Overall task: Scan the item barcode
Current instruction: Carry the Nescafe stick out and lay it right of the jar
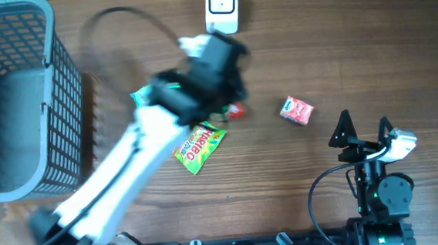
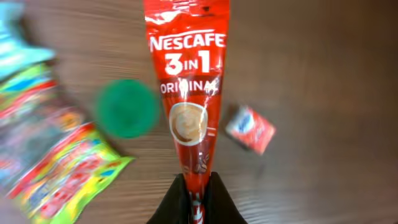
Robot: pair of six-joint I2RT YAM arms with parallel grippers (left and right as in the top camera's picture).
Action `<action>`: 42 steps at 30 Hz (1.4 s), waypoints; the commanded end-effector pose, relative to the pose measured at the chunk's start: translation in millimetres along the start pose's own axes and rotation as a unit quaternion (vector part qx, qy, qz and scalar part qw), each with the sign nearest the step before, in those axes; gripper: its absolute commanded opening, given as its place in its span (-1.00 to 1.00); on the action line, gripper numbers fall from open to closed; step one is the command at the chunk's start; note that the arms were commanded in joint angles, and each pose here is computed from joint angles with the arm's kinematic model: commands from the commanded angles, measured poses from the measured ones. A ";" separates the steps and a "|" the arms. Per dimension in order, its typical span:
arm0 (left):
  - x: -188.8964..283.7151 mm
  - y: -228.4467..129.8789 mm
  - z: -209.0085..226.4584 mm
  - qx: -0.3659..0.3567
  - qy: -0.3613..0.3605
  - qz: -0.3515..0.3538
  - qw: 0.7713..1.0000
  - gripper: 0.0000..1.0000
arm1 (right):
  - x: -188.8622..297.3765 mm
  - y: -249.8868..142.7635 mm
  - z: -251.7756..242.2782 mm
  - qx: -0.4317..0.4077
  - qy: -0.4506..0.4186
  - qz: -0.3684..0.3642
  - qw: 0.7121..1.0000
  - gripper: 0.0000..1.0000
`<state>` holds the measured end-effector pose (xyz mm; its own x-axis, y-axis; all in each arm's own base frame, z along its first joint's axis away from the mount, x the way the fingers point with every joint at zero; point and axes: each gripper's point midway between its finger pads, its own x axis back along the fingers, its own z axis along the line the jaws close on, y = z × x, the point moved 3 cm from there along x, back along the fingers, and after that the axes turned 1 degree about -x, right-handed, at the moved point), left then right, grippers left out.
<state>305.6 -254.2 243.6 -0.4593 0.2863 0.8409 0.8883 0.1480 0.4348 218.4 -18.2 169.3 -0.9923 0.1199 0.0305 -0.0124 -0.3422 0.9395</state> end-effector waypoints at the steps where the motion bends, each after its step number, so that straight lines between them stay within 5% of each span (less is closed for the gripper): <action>1: -48.0 -34.5 -30.8 -0.170 0.008 0.035 0.985 -0.92 | 0.0 -0.8 2.7 0.009 0.008 0.002 1.000 0.99; 10: -141.9 -71.0 -23.7 -0.175 0.054 0.102 0.978 -0.92 | 0.0 -0.8 2.7 0.009 0.008 0.002 1.000 0.99; 26: -185.6 -94.5 6.2 -0.116 0.082 0.083 0.986 -0.91 | 0.0 -0.8 2.7 0.009 0.008 0.002 1.000 1.00; 28: -185.6 -95.8 7.7 -0.117 0.085 0.085 0.986 -0.74 | 0.0 -0.8 2.6 0.009 0.008 0.002 1.000 0.99; 32: -172.7 -85.9 2.3 -0.115 0.080 0.071 0.988 0.44 | 0.0 -0.8 2.6 0.008 0.008 0.002 1.000 0.99; 33: -162.0 -78.6 -1.8 -0.113 0.076 0.065 0.989 0.66 | 0.0 -0.8 2.6 0.009 0.008 0.002 1.000 0.99; 34: -150.2 -71.0 -6.1 -0.111 0.072 0.058 0.989 0.68 | 0.0 -0.8 2.6 0.009 0.008 0.002 1.000 0.99; 36: -130.8 -56.3 -13.0 -0.107 0.065 0.039 0.991 0.57 | 0.0 -0.8 2.7 0.008 0.008 0.002 1.000 0.99; 37: -123.4 -51.6 -16.6 -0.105 0.057 0.031 0.992 0.14 | 0.0 -0.8 2.7 0.008 0.008 0.002 1.000 0.99; 38: -120.8 -50.3 -17.6 -0.104 0.054 0.028 0.993 -0.62 | 0.0 -0.8 2.7 0.009 0.008 0.002 1.000 0.99; 39: -121.0 -51.6 -17.8 -0.104 0.052 0.032 0.993 -0.92 | 0.0 -0.8 2.7 0.009 0.008 0.002 1.000 0.99; 42: -128.8 -59.3 -16.3 -0.096 0.050 0.047 0.993 -0.92 | 0.0 -0.8 2.7 0.009 0.008 0.002 1.000 0.99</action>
<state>310.7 -314.1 113.1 -0.3805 0.1820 0.9067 0.9128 -0.0833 0.3997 218.4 -18.2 169.3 -0.9923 0.1199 0.0305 -0.0124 -0.3422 0.9395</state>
